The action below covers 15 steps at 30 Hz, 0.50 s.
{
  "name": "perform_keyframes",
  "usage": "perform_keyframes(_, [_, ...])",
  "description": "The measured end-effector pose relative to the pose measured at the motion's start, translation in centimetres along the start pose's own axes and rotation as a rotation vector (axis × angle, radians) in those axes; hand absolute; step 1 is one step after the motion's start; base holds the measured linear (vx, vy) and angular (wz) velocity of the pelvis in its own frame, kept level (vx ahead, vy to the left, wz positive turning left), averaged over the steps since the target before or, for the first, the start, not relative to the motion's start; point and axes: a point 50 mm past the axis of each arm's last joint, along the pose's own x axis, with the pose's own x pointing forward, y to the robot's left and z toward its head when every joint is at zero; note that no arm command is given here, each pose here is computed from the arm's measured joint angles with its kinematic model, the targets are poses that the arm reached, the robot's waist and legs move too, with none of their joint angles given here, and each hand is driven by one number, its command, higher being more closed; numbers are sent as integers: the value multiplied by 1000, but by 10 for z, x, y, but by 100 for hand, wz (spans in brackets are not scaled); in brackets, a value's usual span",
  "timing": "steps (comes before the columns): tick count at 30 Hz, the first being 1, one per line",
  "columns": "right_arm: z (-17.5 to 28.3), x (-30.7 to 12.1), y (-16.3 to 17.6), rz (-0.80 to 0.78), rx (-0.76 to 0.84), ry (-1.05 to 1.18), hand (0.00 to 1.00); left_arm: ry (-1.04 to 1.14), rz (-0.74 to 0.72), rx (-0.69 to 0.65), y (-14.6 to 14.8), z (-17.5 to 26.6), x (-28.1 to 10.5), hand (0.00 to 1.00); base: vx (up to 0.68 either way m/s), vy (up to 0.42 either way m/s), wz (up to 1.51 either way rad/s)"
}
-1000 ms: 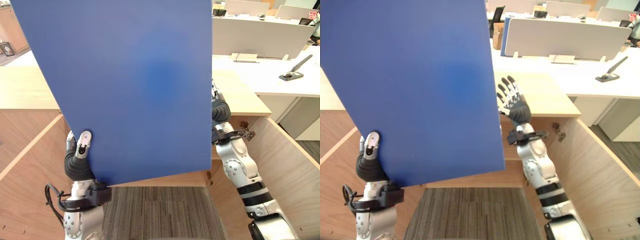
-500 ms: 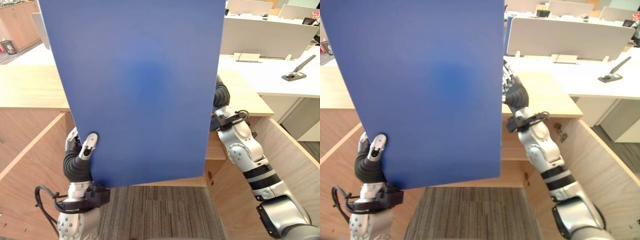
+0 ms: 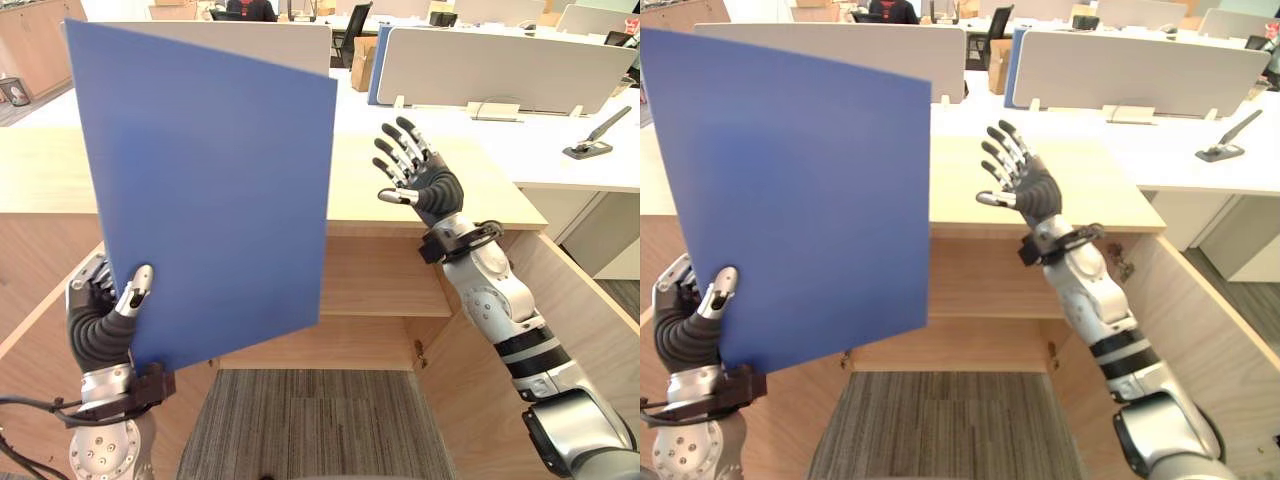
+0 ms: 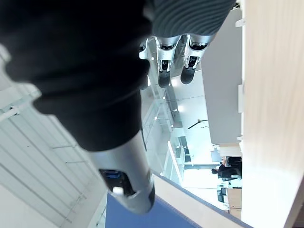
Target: Walk over to the cabinet, pick up the folder, carry it to the office cabinet, place the folder inside the office cabinet, then close the office cabinet door
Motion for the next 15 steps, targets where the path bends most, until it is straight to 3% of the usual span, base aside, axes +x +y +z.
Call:
perform_keyframes(9, [-18,-3,3,1,42,71,0,-31,8,-24,-4,3,6,100,0,0,0])
perform_keyframes(15, [-54,-2,23,54,109,198,0,-24,-83,-128,-29,2,5,100,0,0,0])
